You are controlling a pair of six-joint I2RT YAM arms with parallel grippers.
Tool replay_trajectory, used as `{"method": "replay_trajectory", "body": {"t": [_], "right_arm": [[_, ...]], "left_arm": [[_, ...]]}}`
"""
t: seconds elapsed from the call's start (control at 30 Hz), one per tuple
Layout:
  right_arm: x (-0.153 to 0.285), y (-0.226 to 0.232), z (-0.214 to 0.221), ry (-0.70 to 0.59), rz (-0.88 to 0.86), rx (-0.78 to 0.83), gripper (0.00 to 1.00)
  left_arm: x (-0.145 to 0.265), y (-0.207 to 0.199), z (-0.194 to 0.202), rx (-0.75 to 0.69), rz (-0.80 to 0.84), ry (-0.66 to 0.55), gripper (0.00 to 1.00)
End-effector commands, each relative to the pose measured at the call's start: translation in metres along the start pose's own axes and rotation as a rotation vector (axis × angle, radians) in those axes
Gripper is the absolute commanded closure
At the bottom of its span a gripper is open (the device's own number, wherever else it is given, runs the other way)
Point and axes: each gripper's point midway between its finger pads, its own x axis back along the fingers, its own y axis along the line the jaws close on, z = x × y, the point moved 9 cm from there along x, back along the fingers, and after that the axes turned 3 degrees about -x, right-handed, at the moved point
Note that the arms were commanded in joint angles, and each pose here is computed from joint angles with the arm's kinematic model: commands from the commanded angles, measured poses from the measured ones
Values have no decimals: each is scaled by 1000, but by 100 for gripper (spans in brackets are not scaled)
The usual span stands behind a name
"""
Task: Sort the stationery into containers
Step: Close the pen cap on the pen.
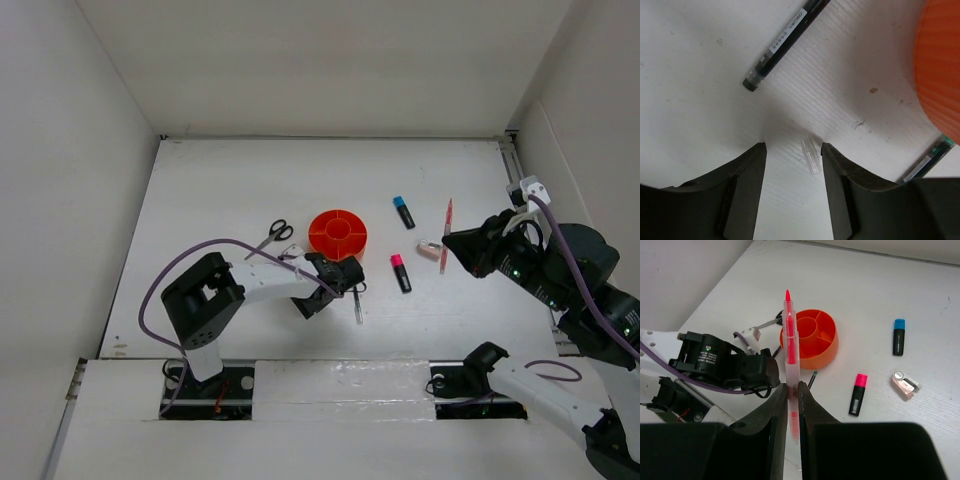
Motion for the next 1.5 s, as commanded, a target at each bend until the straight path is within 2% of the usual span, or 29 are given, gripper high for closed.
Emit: {"method": "replay_trajectory", "body": {"t": [0.0,0.13,0.3,0.43,0.73,0.93,1.13,1.3,1.47], "right_arm": [[-1,2,-5,-38,-27,12,100],[2,2,-6,-50,-21,12,100],[2,1,-6,-53,-12,21,100],[2,2,-6,-50,-20,23,100],[5,1,-5,-53,-12,23,100],[8,1,-6,-62,-14,23,100],[11,0,-4,-62,-14,23,100],[11,0,-4,-62,-14,23,100],[11,2,-6,-69,-26,23,100]], "left_arm": [[-7,-1,-7,66,-13,-61,57],[-8,-5,-5,57,-16,-50,61],[-10,-5,0,33,-32,-21,61],[-8,-8,-1,37,-24,-20,54],[-8,-15,7,8,-28,-11,54],[-13,-11,12,17,-34,10,72],[-15,-10,14,13,-45,17,84],[-20,-7,16,7,-56,16,99],[-25,-4,21,-2,-10,52,100]]}}
